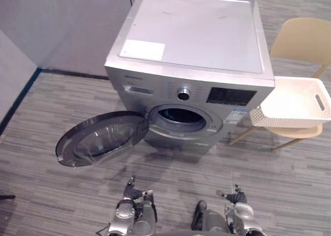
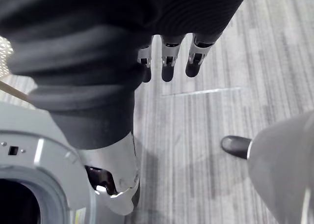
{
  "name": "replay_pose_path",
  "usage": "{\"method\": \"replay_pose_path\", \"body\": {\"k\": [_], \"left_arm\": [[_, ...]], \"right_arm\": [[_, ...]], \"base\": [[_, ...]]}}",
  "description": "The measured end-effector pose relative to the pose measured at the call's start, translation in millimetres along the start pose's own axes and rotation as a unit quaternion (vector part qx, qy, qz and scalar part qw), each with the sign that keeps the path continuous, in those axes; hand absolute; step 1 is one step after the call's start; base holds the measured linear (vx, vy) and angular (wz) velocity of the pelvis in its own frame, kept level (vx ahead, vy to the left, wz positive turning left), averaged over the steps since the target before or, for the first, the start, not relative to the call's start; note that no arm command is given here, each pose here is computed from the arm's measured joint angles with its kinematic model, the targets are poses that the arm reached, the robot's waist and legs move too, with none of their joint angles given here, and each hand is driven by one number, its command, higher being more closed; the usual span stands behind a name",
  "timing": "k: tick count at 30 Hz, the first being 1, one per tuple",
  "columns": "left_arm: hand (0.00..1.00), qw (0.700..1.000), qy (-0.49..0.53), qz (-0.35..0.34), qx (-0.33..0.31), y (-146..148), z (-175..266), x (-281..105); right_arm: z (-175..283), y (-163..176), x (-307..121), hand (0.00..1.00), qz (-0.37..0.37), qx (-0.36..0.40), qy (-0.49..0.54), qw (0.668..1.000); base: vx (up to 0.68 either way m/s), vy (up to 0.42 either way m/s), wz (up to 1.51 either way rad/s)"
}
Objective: Pick up the laundry basket with both hands and put the clothes into the washing machine.
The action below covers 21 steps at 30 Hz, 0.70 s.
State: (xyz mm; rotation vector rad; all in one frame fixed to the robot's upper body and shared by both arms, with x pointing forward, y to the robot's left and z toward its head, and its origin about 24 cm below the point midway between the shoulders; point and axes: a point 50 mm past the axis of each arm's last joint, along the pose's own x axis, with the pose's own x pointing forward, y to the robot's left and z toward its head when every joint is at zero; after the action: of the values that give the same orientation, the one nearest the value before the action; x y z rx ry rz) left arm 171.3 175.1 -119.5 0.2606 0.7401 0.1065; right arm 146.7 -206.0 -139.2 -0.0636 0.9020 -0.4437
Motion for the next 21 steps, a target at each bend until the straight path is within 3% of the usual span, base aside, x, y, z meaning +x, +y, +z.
{"method": "replay_pose_path", "body": {"k": [3, 5, 12, 17, 21], "left_arm": [[0.00, 0.999, -0.044, 0.013, 0.002, 9.4, 20.8, 2.3], [0.00, 0.992, -0.126, 0.031, -0.001, 18.9, 59.2, 0.8], [0.00, 0.932, -0.341, 0.117, -0.014, 63.4, 171.1, -15.4], [0.00, 0.890, -0.394, 0.225, -0.034, 114.2, 211.8, -23.9], [0.00, 0.878, -0.359, 0.317, -0.019, 168.3, 219.0, -17.5]], "right_arm": [[-2.6, -1.7, 0.4, 0.00, -0.002, -0.003, 0.006, 1.000], [-3.8, -1.6, 0.3, 0.00, -0.001, -0.004, 0.009, 1.000], [-0.9, -2.4, 1.1, 0.00, 0.000, -0.009, 0.003, 1.000], [3.7, -12.7, 3.9, 0.00, -0.007, -0.029, -0.010, 1.000], [8.1, -18.2, 5.5, 0.00, -0.012, -0.032, -0.019, 0.999]], "base": [[0.05, 0.191, 0.16], [0.11, 0.134, 0.04], [0.14, -0.006, -0.06], [0.07, -0.091, -0.12], [0.02, -0.069, -0.21]]}}
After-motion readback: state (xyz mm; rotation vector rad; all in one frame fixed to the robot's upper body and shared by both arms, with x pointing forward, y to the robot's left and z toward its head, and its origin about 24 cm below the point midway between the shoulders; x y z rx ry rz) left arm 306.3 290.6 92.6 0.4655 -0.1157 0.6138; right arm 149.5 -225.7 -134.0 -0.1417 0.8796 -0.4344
